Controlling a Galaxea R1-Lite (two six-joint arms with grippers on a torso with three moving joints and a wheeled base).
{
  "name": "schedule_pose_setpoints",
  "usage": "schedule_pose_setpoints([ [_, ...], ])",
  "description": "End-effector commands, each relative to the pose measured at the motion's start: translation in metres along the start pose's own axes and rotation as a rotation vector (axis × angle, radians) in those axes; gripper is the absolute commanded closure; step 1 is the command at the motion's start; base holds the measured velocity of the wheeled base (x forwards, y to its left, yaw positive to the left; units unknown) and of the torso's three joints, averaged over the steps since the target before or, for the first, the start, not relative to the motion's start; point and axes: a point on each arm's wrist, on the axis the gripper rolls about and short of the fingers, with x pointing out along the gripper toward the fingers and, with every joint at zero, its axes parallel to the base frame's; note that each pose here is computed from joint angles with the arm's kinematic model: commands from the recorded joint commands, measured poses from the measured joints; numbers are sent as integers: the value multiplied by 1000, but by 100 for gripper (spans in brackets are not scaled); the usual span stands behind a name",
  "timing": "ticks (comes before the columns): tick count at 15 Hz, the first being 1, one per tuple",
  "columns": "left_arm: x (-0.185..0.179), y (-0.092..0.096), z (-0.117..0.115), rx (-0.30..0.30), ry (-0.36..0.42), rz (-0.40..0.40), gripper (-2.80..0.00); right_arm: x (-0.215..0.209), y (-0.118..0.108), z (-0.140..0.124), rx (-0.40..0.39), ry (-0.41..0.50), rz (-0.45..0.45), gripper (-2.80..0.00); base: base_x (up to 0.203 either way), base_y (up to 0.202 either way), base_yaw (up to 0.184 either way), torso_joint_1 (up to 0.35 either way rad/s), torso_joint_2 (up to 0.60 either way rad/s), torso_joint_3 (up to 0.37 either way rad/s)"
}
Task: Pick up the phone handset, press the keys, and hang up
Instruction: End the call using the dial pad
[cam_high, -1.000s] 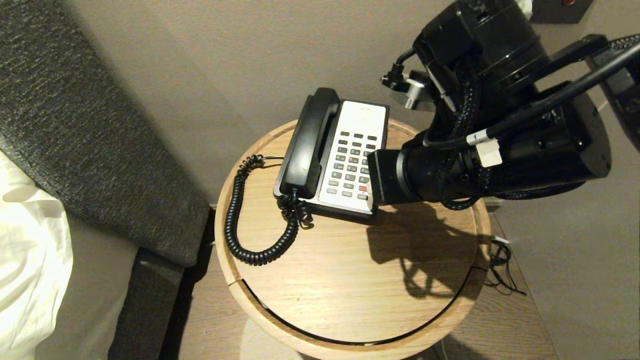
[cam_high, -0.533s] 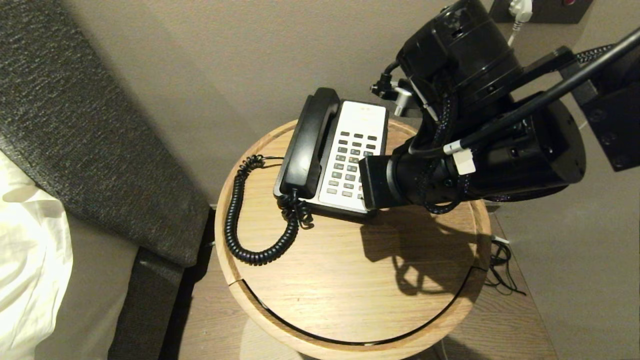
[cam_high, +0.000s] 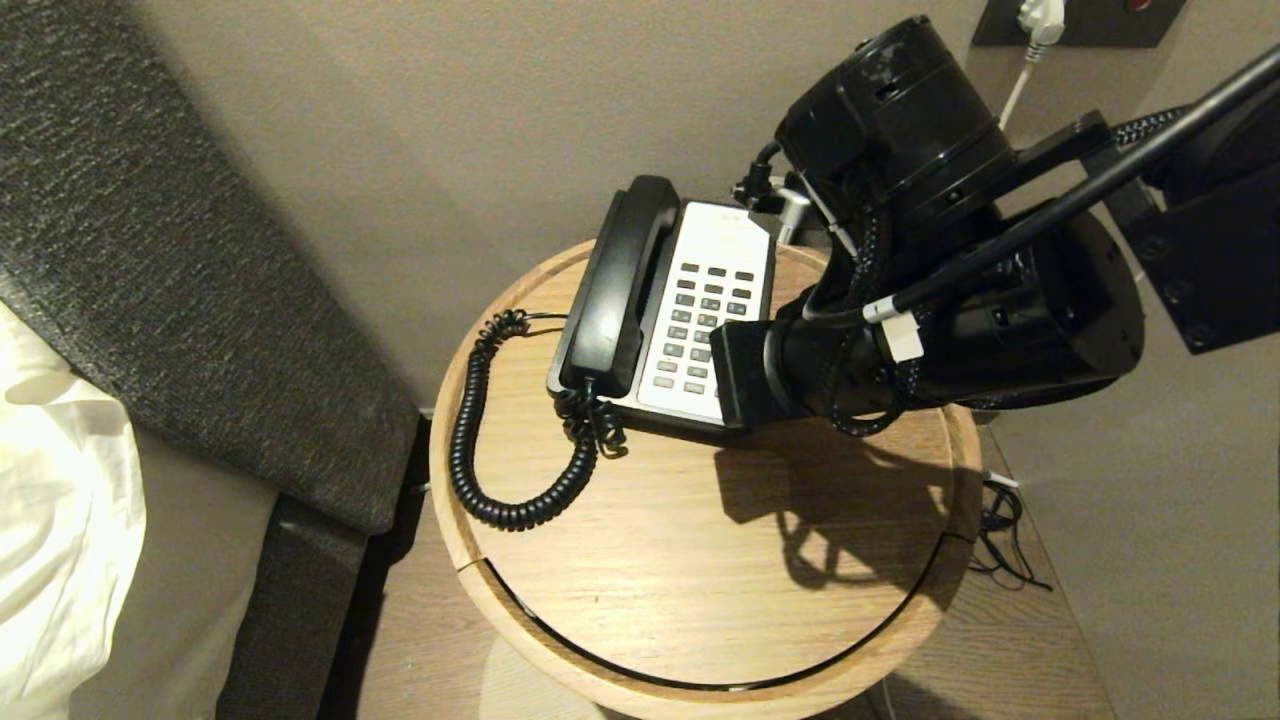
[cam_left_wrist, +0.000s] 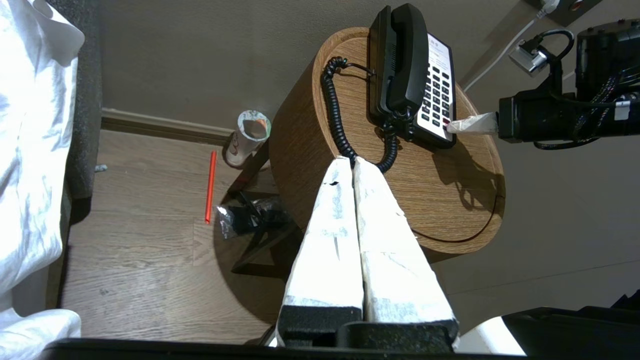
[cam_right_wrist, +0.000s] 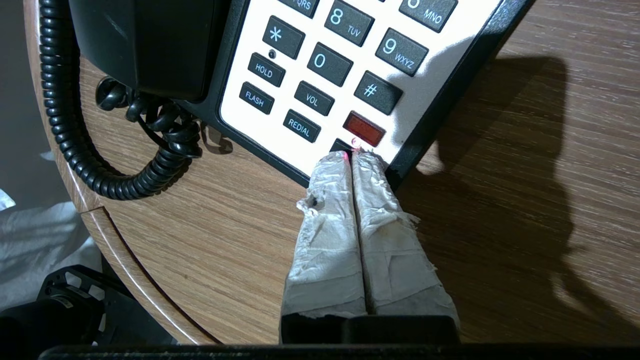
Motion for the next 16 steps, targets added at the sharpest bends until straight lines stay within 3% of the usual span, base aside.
schedule_pose_setpoints([
  [1, 0, 0, 0, -16, 3, 3, 0, 2, 0, -1, 0, 8, -6, 0, 0, 0, 0, 0, 0, 0],
  [16, 1, 0, -1, -32, 8, 6, 0, -21, -5, 2, 10, -29, 16, 0, 0, 0, 0, 0, 0, 0],
])
